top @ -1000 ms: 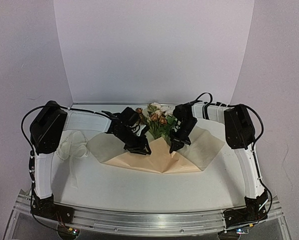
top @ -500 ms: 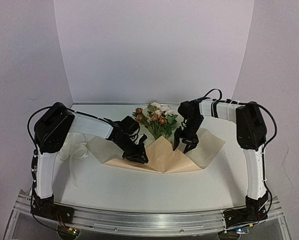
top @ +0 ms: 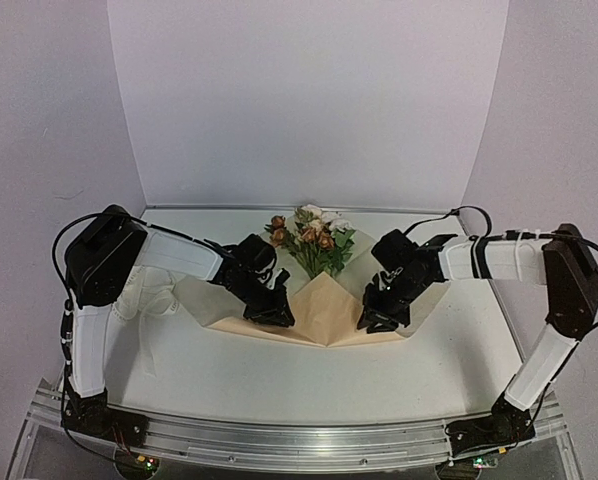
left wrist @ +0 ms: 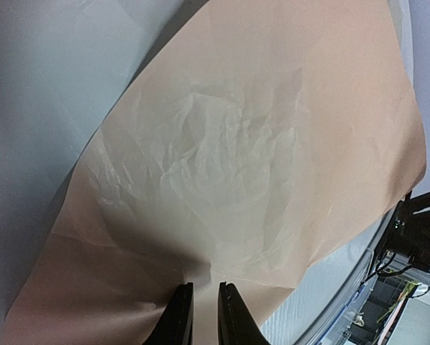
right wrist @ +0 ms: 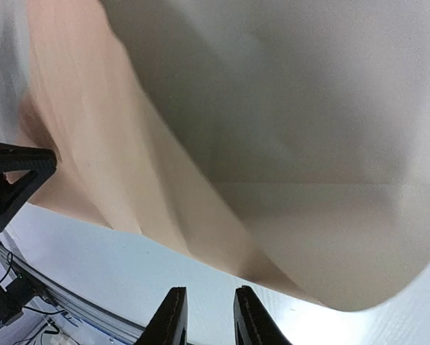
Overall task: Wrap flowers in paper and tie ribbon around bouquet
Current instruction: Fold the bottom corner of the flattened wrapping paper at the center of the board, then press the fold line on the 1/4-folded wrapping paper.
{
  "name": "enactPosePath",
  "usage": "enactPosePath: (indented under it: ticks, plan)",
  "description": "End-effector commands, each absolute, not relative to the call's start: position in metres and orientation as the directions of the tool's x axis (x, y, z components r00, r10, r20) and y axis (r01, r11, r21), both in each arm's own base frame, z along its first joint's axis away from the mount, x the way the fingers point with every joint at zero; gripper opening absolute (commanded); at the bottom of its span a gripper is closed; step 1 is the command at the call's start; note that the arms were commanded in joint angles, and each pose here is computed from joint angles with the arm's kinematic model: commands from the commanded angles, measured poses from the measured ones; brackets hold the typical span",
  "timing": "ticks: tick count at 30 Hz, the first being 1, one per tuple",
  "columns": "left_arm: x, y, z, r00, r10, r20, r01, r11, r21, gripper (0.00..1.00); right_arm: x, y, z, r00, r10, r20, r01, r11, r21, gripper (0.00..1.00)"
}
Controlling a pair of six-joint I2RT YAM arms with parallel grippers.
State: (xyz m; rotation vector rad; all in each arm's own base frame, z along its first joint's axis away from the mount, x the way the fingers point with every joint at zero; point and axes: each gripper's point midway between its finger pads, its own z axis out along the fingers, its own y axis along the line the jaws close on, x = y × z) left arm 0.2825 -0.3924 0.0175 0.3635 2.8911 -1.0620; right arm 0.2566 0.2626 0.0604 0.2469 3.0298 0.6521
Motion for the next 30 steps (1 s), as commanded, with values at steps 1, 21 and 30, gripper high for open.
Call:
enactPosePath:
  ticks: [1,21,30]
  plan:
    - [0.276,-0.368,-0.009,-0.981,0.18,-0.072,0.191,0.824,-0.533,0.15,0.277,0.319,0.064,-0.978,0.189,-0.085,0.112,0.828,0.549,0.21]
    - [0.279,-0.353,-0.016,-0.986,0.161,-0.053,0.165,0.84,-0.517,0.13,0.254,0.305,0.009,-0.981,0.195,-0.017,0.163,0.862,0.48,0.14]
    - [0.281,-0.348,-0.018,-0.987,0.153,-0.043,0.153,0.843,-0.516,0.13,0.247,0.264,0.002,-0.969,0.245,-0.015,0.213,0.871,0.444,0.14]
